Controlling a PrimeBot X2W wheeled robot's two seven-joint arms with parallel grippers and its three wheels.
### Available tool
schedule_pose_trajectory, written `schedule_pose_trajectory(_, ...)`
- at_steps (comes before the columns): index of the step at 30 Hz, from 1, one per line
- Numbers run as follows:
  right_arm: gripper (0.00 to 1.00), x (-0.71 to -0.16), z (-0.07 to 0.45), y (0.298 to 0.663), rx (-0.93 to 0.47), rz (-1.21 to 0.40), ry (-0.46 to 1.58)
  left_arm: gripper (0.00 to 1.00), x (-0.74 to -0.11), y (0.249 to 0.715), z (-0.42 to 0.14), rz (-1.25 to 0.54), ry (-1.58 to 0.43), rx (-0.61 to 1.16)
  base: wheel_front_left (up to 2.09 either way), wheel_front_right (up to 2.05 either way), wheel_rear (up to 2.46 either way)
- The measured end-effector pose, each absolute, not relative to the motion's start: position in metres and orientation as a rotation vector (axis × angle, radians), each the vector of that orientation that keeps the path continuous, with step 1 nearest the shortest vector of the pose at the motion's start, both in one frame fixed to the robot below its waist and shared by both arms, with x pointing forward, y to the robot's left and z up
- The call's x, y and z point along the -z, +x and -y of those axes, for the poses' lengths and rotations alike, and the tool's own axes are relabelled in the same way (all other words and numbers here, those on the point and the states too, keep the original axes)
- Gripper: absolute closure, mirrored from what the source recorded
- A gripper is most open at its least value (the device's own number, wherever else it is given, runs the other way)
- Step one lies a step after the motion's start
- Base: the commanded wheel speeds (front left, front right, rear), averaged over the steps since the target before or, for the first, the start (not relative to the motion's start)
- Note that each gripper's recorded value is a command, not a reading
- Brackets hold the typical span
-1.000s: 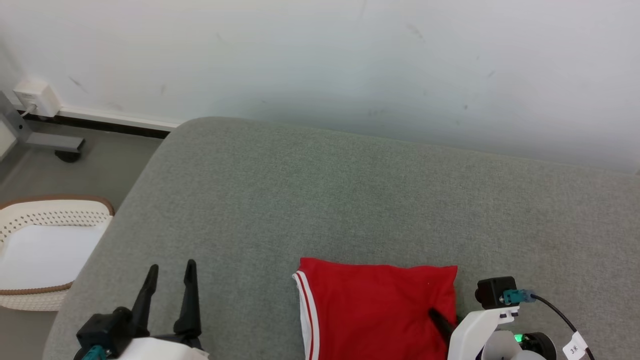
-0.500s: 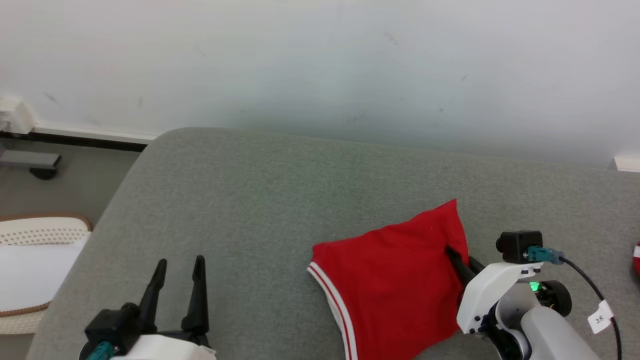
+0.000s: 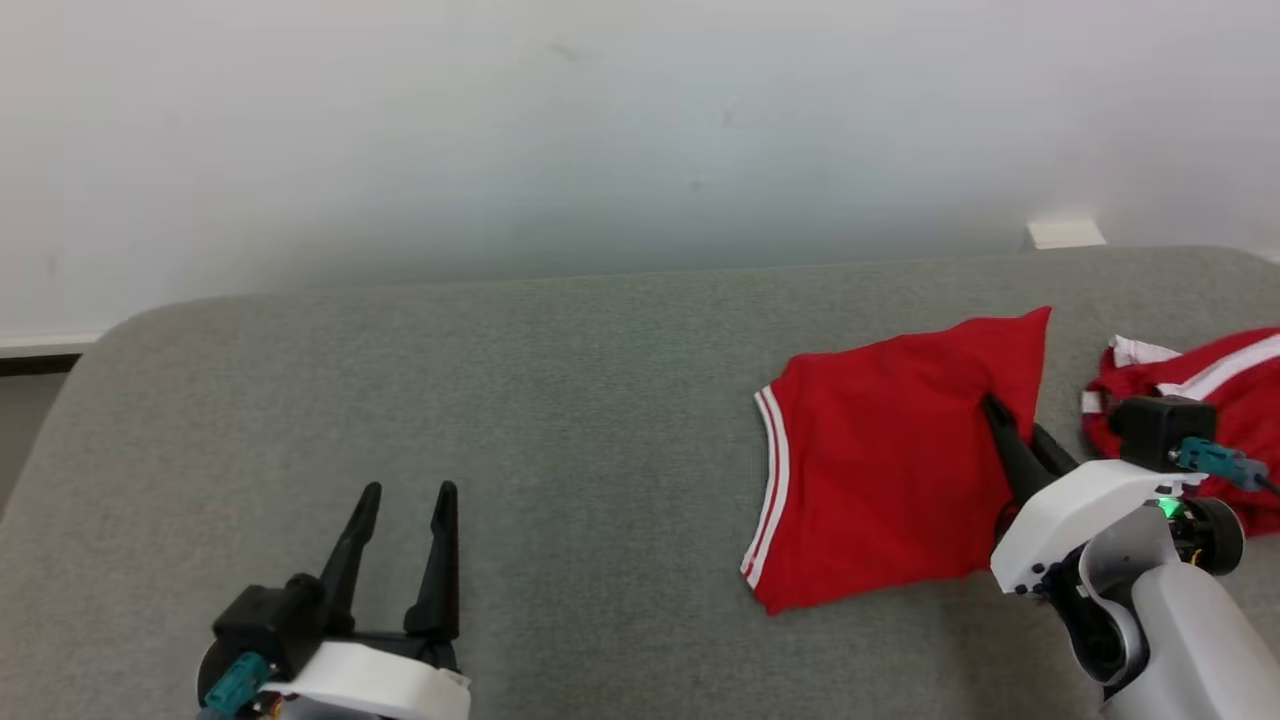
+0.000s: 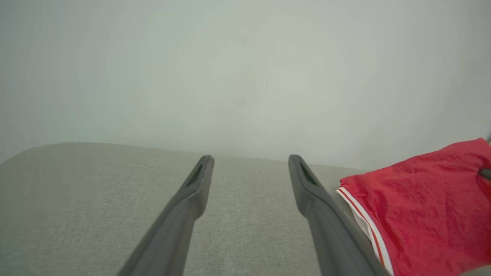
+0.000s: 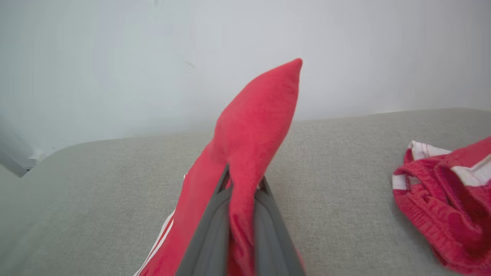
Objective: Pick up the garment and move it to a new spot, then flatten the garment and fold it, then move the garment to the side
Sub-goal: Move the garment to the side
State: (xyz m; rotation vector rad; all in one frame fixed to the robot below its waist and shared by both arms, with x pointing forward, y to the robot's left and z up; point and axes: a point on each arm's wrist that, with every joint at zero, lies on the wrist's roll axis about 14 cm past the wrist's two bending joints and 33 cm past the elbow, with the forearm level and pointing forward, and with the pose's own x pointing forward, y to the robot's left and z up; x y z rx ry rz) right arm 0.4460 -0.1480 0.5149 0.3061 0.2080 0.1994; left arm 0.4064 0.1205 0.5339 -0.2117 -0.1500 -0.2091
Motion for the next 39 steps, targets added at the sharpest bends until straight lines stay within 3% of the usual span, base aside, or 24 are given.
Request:
schedule_pose_trajectory(10, 1.00, -0.519, 0.229, 0.416, 0.001, -0.155, 0.337, 0.00, -0.519, 0.418, -0.032, 0.093, -0.212, 0.464, 0.00, 0.00, 0.00)
schedule_pose_trajectory(18, 1.00, -0.513, 0.247, 0.425, 0.023, -0.202, 0.287, 0.00, -0.510, 0.425, -0.004, 0.071, -0.234, 0.547, 0.00, 0.00, 0.00)
schedule_pose_trajectory(23, 1.00, -0.523, 0.280, 0.450, 0.050, -0.241, 0.182, 0.00, -0.493, 0.437, -0.013, 0.038, -0.225, 0.534, 0.00, 0.00, 0.00)
schedule_pose_trajectory(39, 1.00, -0.496, 0.362, 0.494, 0.075, -0.571, -0.145, 0.00, -0.436, 0.468, -0.059, -0.065, -0.206, 0.422, 0.00, 0.00, 0.00)
